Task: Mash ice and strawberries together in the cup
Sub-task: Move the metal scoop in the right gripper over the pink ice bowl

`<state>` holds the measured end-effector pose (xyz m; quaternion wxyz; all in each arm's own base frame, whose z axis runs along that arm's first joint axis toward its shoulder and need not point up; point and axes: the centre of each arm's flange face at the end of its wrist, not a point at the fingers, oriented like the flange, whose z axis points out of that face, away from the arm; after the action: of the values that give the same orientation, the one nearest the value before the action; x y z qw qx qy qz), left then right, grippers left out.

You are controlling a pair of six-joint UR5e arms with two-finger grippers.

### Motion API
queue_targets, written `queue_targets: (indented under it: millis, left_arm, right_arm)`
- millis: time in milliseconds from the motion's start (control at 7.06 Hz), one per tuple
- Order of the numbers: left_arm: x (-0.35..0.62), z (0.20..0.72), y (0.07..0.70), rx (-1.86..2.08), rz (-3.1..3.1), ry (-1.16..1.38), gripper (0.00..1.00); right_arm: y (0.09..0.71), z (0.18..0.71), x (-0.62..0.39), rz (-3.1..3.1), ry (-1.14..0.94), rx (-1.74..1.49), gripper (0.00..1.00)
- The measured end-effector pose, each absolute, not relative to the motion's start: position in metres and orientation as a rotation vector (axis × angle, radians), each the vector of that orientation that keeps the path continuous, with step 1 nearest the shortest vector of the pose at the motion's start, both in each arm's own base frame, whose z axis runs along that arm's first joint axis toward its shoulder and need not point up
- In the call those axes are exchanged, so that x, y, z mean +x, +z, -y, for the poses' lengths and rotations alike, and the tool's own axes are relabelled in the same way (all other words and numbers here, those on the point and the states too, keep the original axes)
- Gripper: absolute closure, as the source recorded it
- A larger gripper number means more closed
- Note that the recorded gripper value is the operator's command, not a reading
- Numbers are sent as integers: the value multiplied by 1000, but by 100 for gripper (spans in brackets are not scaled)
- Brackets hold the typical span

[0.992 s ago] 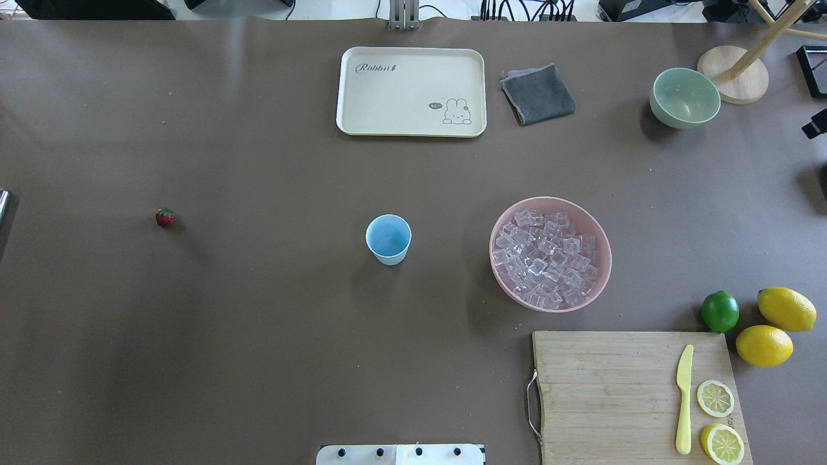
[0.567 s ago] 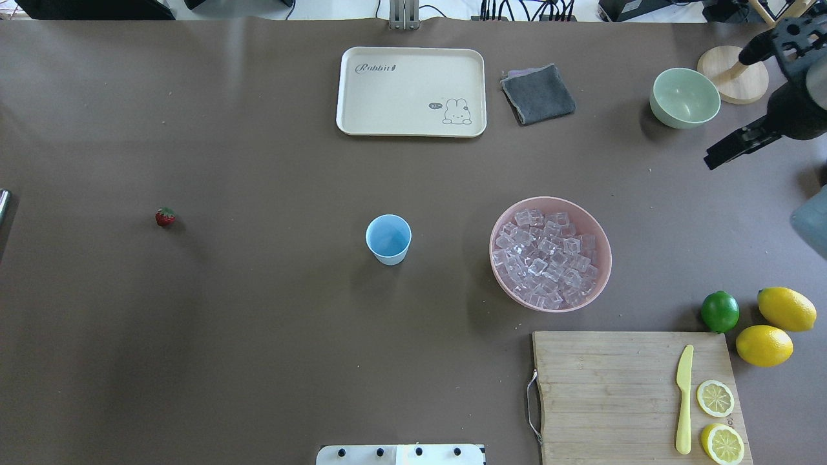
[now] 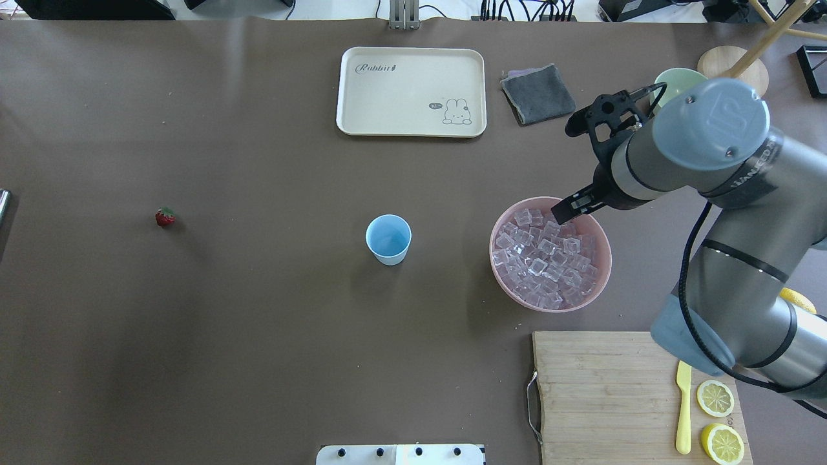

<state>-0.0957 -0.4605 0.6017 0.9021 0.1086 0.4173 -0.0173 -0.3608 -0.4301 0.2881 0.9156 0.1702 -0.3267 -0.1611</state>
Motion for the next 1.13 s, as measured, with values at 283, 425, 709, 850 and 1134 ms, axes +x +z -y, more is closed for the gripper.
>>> queue_targets:
  millis: [283,425,709,850,1134]
  left_arm:
    - [-96,459,599,231,-864,-33,1]
    - [-96,459,596,235,-866,-31,1]
    - [-96,458,594,238,-870,-29,1]
    - [-96,458,593,240,-871,-29,1]
    - [-96,458,591,244,-871,-27,1]
  right_arm:
    - [281,412,-389,683,-346,345,2]
    - [284,408,-398,668,-355,348,11]
    - [288,404,-413,637,-413,368,11]
    - [290,402,-420,616,-450,385,13]
    - [292,395,-435,594,-488,401,25]
